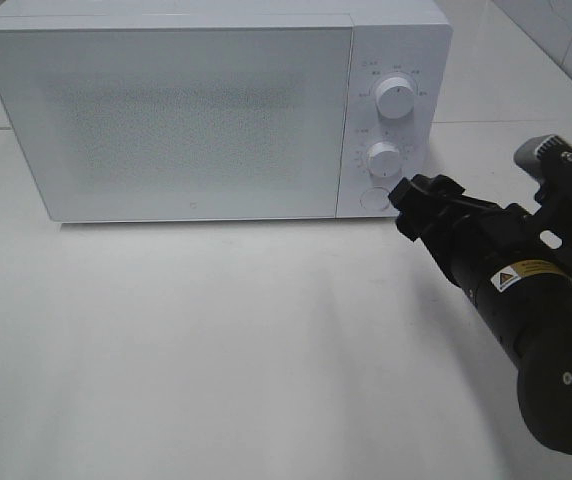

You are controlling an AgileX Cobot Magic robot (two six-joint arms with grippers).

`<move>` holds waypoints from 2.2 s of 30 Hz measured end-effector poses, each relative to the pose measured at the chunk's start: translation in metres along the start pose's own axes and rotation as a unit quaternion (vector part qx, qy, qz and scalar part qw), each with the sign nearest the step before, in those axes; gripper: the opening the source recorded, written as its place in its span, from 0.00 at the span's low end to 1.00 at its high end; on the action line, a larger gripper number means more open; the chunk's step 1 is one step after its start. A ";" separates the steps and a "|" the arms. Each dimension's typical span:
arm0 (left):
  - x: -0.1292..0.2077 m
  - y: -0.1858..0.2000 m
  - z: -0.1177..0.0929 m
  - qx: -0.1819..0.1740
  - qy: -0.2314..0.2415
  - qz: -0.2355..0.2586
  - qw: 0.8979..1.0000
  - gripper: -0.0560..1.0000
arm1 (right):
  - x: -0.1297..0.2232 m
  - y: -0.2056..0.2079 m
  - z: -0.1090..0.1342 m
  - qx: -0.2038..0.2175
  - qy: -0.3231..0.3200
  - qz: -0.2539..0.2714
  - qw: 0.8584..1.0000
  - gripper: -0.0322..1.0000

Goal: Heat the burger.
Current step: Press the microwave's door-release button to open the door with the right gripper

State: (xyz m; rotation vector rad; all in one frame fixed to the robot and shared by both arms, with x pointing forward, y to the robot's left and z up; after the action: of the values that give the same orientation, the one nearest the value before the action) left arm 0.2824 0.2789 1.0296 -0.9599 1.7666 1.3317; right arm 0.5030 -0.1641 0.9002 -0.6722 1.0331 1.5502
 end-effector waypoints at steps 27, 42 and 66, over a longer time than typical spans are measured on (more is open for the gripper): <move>0.000 0.000 0.000 0.000 0.000 0.000 1.000 0.99 | 0.016 0.001 0.001 0.018 -0.420 0.050 0.906 0.05; 0.000 0.000 0.000 0.000 0.000 0.000 1.000 0.99 | 0.036 -0.010 -0.001 0.041 -0.419 0.060 0.905 0.05; 0.000 0.000 0.000 0.000 0.000 0.000 1.000 0.99 | 0.045 -0.075 0.003 0.052 -0.420 0.066 0.904 0.05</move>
State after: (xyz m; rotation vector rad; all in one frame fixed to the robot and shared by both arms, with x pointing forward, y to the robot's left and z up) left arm 0.2824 0.2789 1.0296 -0.9599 1.7666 1.3317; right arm 0.5652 -0.1391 0.8434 0.1713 0.4909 1.6448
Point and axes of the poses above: a point on each arm's last joint axis where the gripper is mounted, y pointing back along that axis away from the gripper, z along the wrist's bending axis when the last joint is at zero, x = y × z, the point moved 6 cm from there along -y, pointing out along that axis toward the gripper, and after that the axes turned 9 degrees about y, right-handed, at the moved point
